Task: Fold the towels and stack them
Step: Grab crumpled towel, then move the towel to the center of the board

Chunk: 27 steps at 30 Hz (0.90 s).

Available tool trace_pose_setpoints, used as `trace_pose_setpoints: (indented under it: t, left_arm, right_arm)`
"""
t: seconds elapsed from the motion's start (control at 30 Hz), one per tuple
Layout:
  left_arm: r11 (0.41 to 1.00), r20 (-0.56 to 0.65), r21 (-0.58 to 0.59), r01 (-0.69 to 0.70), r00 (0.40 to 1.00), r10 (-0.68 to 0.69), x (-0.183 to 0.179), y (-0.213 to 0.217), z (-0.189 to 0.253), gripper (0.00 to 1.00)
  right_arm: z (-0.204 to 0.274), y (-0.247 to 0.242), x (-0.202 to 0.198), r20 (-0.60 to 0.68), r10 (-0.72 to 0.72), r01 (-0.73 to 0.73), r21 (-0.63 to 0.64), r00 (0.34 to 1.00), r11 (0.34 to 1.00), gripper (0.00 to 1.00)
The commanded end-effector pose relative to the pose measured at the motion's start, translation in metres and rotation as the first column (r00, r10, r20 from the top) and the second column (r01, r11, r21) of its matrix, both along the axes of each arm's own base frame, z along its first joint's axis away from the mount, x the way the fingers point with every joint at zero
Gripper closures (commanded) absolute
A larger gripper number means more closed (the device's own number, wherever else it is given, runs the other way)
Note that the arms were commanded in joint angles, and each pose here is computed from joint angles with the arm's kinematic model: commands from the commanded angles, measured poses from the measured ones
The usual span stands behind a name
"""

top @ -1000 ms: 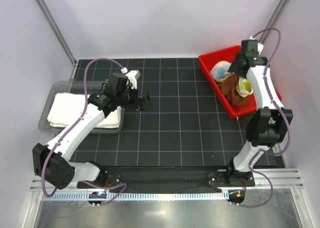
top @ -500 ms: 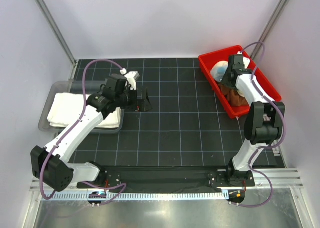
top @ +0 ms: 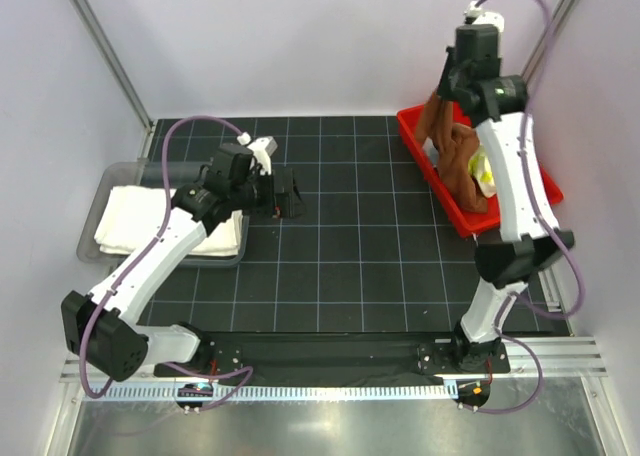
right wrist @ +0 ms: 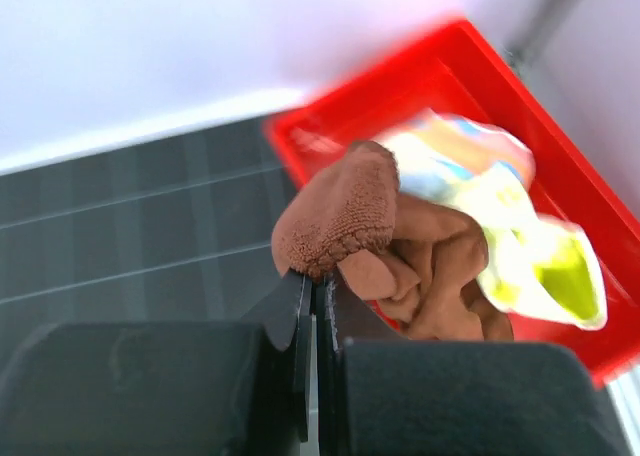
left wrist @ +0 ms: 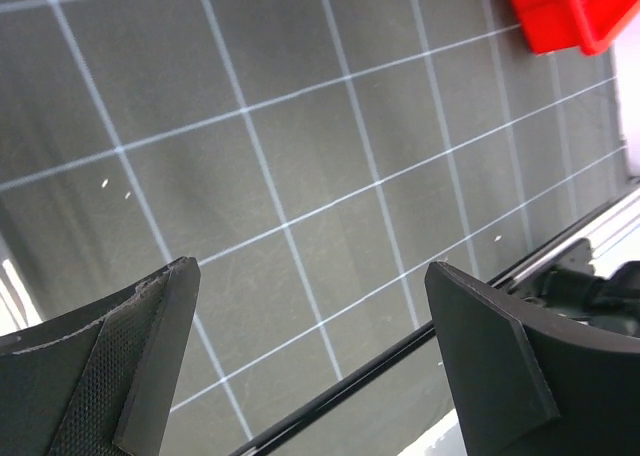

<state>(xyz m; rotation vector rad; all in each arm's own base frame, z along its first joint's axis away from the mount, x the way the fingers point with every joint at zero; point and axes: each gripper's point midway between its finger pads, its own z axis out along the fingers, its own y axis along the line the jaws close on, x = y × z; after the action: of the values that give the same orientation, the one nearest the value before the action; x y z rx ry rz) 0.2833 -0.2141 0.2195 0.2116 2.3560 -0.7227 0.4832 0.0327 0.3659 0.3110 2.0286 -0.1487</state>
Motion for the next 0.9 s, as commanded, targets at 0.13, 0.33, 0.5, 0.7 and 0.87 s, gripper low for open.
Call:
trace_pose_setpoints:
  t: [0.13,0.33,0.5,0.7,0.87]
  left_arm:
    - [0.993,0.143,-0.053,-0.102,0.984,0.109,0.017,0.009,0.062,0.01]
    - [0.993,0.255,-0.054,-0.108,0.96,0.118,0.009,0.026,0.102,0.01]
    - [0.983,0.359,-0.111,0.149,0.928,-0.1,-0.021,0.002,0.134,0.09]
    - [0.914,0.511,-0.14,0.38,0.819,-0.261,-0.051,-0.016,0.175,0.07]
    - [0.886,0.499,-0.186,0.424,0.818,-0.287,-0.047,-0.029,0.201,0.08]
  right_arm:
    - [0.108,0.108,-0.1,0.361,0.457,-0.563,0.286,0.813,0.775,0.99]
    - [0.13,0.192,-0.185,0.536,0.68,-0.863,0.376,0.5,0.338,0.99]
    - [0.152,0.213,-0.241,0.545,0.791,-0.956,0.237,0.277,0.172,0.99]
    - [0.221,0.223,-0.304,0.666,0.742,-0.979,0.095,-0.071,-0.179,0.99]
    - [0.263,0.217,-0.347,0.725,0.641,-0.921,0.025,-0.252,-0.39,0.99]
